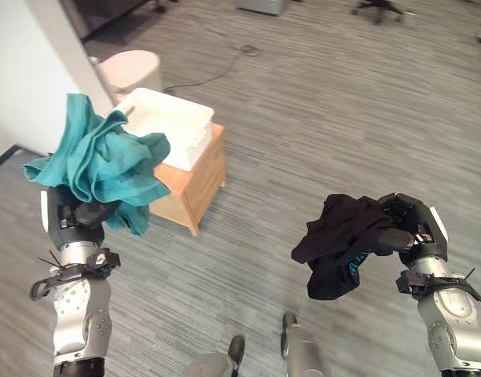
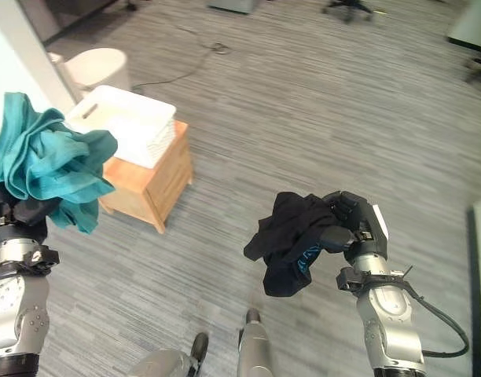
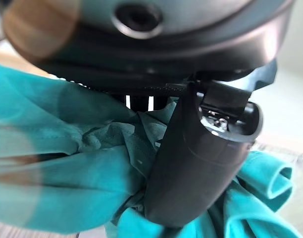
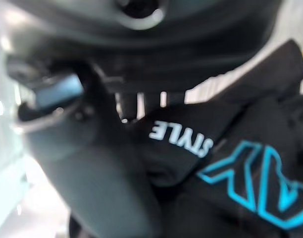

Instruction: Pick up bed clothes into laundry basket.

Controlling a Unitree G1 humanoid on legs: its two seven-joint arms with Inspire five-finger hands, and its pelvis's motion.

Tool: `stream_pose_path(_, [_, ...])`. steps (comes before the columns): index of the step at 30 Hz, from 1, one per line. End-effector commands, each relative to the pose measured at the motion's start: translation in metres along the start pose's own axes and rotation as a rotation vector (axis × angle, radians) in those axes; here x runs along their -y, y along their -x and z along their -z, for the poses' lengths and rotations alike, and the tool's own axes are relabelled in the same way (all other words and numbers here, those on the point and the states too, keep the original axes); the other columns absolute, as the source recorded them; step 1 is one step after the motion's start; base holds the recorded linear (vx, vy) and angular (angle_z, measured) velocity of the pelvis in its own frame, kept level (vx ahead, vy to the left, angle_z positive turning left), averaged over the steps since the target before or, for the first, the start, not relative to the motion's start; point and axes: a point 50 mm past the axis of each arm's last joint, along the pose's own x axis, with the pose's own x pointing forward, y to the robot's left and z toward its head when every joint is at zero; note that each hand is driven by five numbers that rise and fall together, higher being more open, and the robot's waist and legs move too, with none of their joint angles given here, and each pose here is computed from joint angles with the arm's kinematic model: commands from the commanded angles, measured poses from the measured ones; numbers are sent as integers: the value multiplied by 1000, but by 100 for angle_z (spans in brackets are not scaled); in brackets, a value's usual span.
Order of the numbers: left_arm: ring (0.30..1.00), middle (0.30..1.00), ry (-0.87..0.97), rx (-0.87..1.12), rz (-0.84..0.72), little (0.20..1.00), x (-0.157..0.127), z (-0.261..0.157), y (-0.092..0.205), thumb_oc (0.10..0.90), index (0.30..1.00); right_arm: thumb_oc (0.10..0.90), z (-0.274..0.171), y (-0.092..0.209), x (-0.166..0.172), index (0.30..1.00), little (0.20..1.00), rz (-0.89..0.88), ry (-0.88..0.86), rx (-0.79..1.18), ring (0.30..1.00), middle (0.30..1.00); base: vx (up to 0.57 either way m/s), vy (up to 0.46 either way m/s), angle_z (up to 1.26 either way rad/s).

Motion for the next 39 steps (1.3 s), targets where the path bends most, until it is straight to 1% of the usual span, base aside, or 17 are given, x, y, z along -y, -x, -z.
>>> stream_pose_path(1, [300,300,-17,212,122,300,15,-37,-4,400,300,400,-81,-17,10,300,300,11,-17,393,300,300,43,-274,88])
stream_pose_path(5, [300,300,31,129,148,300,20,-20,0,400,300,400,-90,-18,22,300,300,43,11,408,300,300,22,-243,76])
stream_pose_path(9, [300,300,56,113,167,300,26,-16,-4,400,300,400,-94,-13,38,300,300,123,47,421,300,300,-90,-53,102])
stream_pose_path(12, [300,300,37,117,133,300,21,-16,-5,400,300,400,-89,-10,34,300,300,126,17,418,300,300,18,36,58])
stream_pose_path(16, [300,300,22,107,107,300,15,-14,-2,400,300,400,-81,-10,30,300,300,120,-19,403,300,300,36,36,-20])
stream_pose_path(19, [300,300,-10,76,64,300,3,-11,5,400,300,400,-74,-13,24,300,300,115,-39,387,300,300,5,64,-16])
stream_pose_path(20, [300,300,-98,150,80,300,2,-31,-12,400,300,400,-48,9,35,300,300,269,-165,353,300,300,-81,104,7])
stream_pose_path(22, [300,300,-100,159,90,300,4,-32,-13,400,300,400,-45,9,38,300,300,295,-176,343,300,300,-101,74,42])
stream_pose_path(24, [300,300,-117,164,86,300,1,-35,-12,400,300,400,-46,4,34,300,300,277,-203,357,300,300,-50,64,63])
stream_pose_path(27, [300,300,-150,144,68,300,-7,-33,-9,400,300,400,-56,-12,27,300,300,225,-176,363,300,300,-45,106,12])
stream_pose_path(29, [300,300,-159,135,53,300,-11,-33,-8,400,300,400,-60,-17,25,300,300,208,-176,370,300,300,-6,101,-2])
stream_pose_path(30, [300,300,-177,126,26,300,-19,-33,-6,400,300,400,-71,-24,20,300,300,167,-157,397,300,300,12,91,-2])
stream_pose_path(33, [300,300,-170,135,21,300,-20,-36,-6,400,300,400,-78,-28,17,300,300,144,-122,406,300,300,22,142,4])
stream_pose_path(34, [300,300,-162,144,23,300,-19,-38,-8,400,300,400,-80,-29,16,300,300,132,-106,411,300,300,102,269,25])
stream_pose_path(38, [300,300,-139,156,178,300,11,-39,-19,400,300,400,-87,-28,15,300,300,100,-58,424,300,300,258,215,40])
stream_pose_path(39, [300,300,-139,155,179,300,11,-40,-20,400,300,400,-87,-27,15,300,300,100,-59,424,300,300,492,-92,46])
